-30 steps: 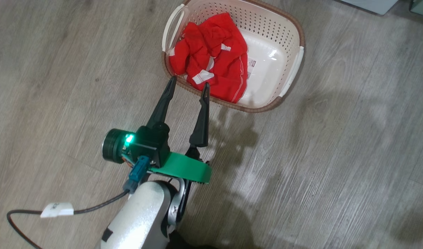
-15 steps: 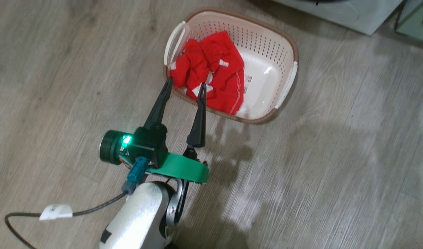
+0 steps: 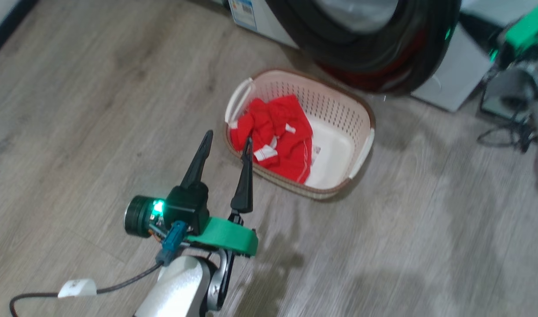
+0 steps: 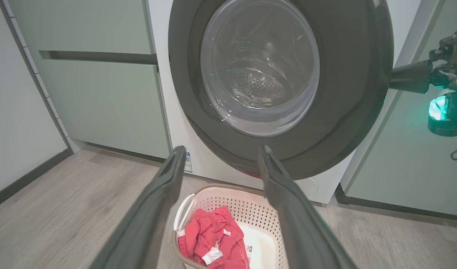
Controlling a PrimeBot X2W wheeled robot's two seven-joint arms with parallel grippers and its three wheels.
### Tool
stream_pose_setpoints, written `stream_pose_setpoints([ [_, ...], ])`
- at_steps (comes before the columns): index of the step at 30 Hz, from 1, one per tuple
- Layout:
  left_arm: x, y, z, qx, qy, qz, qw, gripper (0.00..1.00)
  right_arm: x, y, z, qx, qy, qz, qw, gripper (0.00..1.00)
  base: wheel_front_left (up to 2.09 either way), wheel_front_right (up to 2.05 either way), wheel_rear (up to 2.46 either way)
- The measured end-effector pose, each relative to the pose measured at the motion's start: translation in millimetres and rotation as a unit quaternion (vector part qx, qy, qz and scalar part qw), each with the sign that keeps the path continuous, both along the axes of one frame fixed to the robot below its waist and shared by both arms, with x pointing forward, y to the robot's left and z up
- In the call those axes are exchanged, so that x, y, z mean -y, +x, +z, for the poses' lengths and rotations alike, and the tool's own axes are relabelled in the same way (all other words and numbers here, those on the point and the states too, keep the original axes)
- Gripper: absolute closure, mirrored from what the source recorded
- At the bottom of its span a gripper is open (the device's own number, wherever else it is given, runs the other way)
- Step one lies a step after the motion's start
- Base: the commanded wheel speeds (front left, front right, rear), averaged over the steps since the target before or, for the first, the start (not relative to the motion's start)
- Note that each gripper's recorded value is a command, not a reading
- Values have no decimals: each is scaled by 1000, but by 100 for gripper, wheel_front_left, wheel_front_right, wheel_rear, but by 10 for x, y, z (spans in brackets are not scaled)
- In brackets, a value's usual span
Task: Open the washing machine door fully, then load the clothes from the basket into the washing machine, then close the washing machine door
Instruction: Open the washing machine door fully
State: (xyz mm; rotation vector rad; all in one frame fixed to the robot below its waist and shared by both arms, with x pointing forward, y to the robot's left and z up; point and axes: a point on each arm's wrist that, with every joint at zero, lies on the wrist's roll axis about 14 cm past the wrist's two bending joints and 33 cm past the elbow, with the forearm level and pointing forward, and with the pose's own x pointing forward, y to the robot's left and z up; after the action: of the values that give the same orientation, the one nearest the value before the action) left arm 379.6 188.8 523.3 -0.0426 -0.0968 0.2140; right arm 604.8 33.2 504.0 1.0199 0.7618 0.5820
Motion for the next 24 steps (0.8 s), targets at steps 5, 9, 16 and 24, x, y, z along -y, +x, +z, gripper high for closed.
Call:
stream_pose_setpoints([
  [5,-98,-200,109,15,0,18,1000,0,-179,-290,-2,-10,4,22,1000,100,0,0,0],
  [9,-292,-385,173,23,2,53,998,0,-369,-462,15,-16,12,43,999,100,0,0,0],
  [16,-515,-634,199,28,1,94,995,0,-725,-831,-1,-28,22,96,995,100,0,0,0],
  [24,-691,-803,227,35,-3,125,991,0,-1097,-1229,95,-29,33,160,986,100,0,0,0],
])
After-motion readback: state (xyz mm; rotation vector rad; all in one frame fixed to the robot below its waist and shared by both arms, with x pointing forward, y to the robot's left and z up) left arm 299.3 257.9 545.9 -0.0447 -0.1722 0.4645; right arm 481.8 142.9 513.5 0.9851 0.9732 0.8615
